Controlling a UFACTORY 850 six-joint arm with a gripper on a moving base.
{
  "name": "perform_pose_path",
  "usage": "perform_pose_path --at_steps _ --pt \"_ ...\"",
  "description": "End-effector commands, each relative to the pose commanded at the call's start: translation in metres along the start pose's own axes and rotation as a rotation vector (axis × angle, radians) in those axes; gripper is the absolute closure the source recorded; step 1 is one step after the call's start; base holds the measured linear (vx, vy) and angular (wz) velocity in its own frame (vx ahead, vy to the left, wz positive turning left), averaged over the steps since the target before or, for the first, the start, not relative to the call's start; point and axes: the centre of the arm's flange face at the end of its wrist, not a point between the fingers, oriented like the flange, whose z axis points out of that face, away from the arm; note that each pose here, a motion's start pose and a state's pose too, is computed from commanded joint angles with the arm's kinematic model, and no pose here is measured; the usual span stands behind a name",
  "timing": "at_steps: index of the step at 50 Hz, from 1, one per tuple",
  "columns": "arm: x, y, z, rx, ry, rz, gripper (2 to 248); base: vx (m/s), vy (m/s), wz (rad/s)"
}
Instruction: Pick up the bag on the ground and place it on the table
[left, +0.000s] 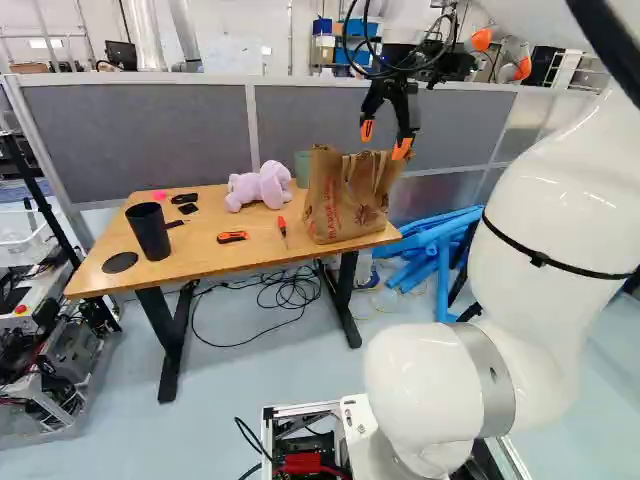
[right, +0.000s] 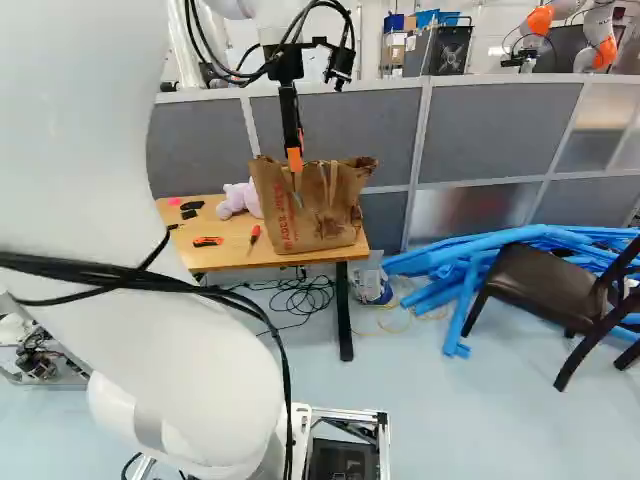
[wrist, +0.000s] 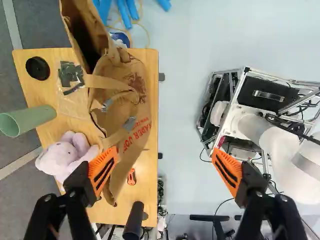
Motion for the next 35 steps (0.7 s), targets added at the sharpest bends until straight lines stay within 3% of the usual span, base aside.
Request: perform_pose_path --at_steps 35 --pt "0.0000 0.0000 0.0000 0.000 0.000 0.000 3 -0.110 -0.001 0.007"
